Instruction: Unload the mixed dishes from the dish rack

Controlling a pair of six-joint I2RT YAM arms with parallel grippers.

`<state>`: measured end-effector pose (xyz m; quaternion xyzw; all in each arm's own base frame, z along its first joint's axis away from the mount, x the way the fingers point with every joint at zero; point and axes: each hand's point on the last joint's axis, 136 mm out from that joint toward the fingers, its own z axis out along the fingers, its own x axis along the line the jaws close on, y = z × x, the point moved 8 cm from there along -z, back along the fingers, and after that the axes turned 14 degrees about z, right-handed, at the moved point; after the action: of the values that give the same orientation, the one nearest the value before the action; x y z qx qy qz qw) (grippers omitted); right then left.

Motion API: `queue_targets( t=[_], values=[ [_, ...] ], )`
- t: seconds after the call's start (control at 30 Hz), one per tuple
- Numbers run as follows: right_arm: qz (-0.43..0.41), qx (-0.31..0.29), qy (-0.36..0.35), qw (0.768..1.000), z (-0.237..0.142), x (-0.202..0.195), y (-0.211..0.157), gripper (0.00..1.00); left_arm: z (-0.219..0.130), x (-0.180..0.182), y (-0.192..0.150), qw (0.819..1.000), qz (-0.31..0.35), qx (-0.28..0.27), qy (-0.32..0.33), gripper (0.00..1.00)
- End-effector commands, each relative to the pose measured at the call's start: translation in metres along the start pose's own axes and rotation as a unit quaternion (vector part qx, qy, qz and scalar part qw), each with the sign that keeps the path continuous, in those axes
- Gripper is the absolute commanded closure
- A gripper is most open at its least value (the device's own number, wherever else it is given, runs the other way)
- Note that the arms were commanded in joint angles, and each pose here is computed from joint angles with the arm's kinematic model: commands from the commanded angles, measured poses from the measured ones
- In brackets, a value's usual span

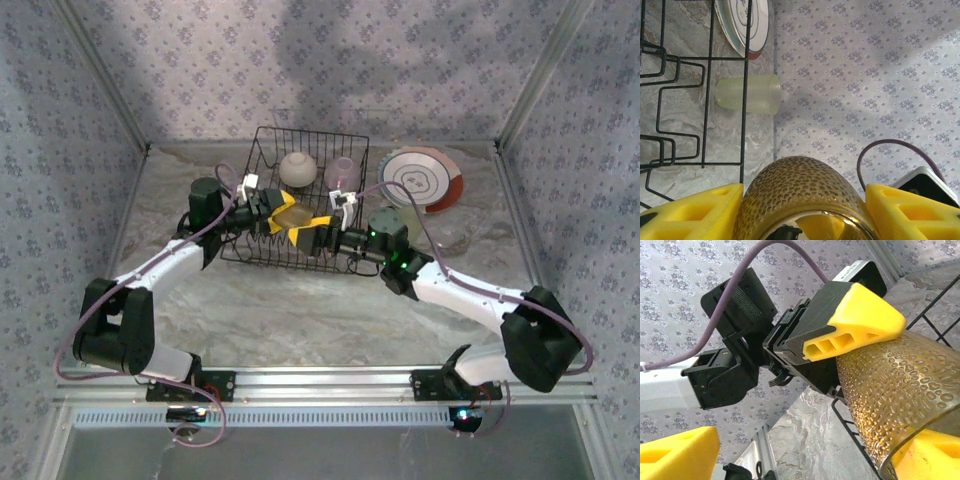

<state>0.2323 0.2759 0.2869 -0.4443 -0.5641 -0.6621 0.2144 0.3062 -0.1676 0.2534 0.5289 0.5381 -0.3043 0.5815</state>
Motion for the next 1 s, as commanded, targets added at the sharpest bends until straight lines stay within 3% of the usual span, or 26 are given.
queue_targets(
  t=[0.0, 0.83, 0.97],
  values=[
    [-0.006, -0.006, 0.055, 0.998, 0.004, 0.022, 0.008, 0.15, -0.001, -0.009, -0.003, 1.000, 0.026, 0.008, -0.016, 0.42],
    [0.020, -0.005, 0.070, 0.997, 0.012, 0.020, 0.010, 0.84, -0.002, -0.011, -0.003, 0.999, 0.035, 0.008, -0.013, 0.41],
    [0.022, -0.003, 0.072, 0.997, 0.014, 0.021, 0.010, 1.00, -0.003, -0.011, -0.004, 0.999, 0.038, 0.008, -0.012, 0.36]
  ],
)
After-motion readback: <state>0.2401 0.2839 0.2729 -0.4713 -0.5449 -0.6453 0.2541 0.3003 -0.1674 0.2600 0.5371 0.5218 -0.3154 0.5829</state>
